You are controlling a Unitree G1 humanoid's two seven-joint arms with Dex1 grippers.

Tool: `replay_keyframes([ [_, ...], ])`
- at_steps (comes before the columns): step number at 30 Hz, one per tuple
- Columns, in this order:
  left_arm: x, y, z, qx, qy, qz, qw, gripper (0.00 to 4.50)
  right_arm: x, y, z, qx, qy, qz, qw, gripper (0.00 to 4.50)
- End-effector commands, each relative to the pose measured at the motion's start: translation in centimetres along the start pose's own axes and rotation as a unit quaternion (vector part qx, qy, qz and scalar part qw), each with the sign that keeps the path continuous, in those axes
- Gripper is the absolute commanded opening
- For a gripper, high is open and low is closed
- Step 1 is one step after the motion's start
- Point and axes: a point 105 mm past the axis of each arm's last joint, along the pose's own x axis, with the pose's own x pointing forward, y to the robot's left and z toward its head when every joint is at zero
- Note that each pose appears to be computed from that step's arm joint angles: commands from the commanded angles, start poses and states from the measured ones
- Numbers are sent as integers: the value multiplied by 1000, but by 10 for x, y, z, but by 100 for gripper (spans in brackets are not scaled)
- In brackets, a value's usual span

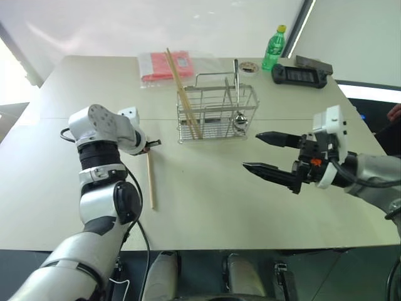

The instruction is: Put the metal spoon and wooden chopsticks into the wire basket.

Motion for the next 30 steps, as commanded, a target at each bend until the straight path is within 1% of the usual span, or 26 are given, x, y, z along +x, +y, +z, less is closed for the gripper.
replay_keyframes([
  [1, -17, 13, 25, -23, -54, 5, 998, 2, -4, 1, 10, -23, -9, 1, 1000, 450],
  [2, -26, 22, 44, -24, -108, 11, 994, 2, -4, 1, 10, -24, -8, 1, 1000, 450],
  [3, -34, 27, 56, -22, -145, 14, 989, 2, -4, 0, 10, -24, -8, 1, 1000, 450],
  [4, -49, 32, 81, -20, -218, 11, 976, 2, -5, 0, 10, -24, -8, 1, 1000, 450],
  [5, -65, 35, 100, -20, -278, 0, 960, 2, -5, -1, 10, -24, -7, 0, 1000, 450],
  [7, -111, 27, 139, -14, -404, -60, 912, 2, -6, -2, 9, -25, -4, -2, 1000, 450],
  [8, -125, 24, 148, -11, -437, -82, 895, 2, -7, -3, 9, -25, -4, -3, 1000, 450],
  [9, -151, 15, 159, -1, -487, -121, 865, 2, -7, -3, 9, -26, -3, -4, 1000, 450],
  [10, -182, 3, 168, 15, -535, -168, 828, 2, -9, -5, 10, -27, -2, -7, 1000, 450],
  [12, -232, -20, 174, 52, -602, -241, 760, 2, -10, -7, 10, -28, -1, -12, 1000, 450],
  [13, -244, -27, 174, 65, -617, -259, 740, 2, -11, -8, 10, -28, -1, -13, 1000, 450],
  [14, -254, -41, 172, 84, -625, -287, 722, 2, -11, -8, 10, -28, -1, -15, 999, 450],
  [16, -266, -69, 166, 118, -627, -333, 694, 2, -12, -9, 11, -29, -1, -17, 999, 450],
  [18, -271, -91, 160, 144, -624, -364, 676, 2, -11, -9, 11, -29, -5, -20, 999, 450],
  [21, -261, -119, 153, 179, -614, -383, 666, 2, -11, -11, 13, -33, -14, -31, 999, 450],
  [23, -253, -130, 150, 189, -608, -390, 665, 2, -13, -16, 16, -39, -19, -49, 998, 450],
  [27, -242, -137, 149, 193, -598, -395, 670, 2, -17, -24, 19, -44, -26, -78, 996, 450],
  [30, -229, -137, 148, 198, -587, -390, 681, 2, -19, -23, 19, -45, -27, -84, 995, 450],
])
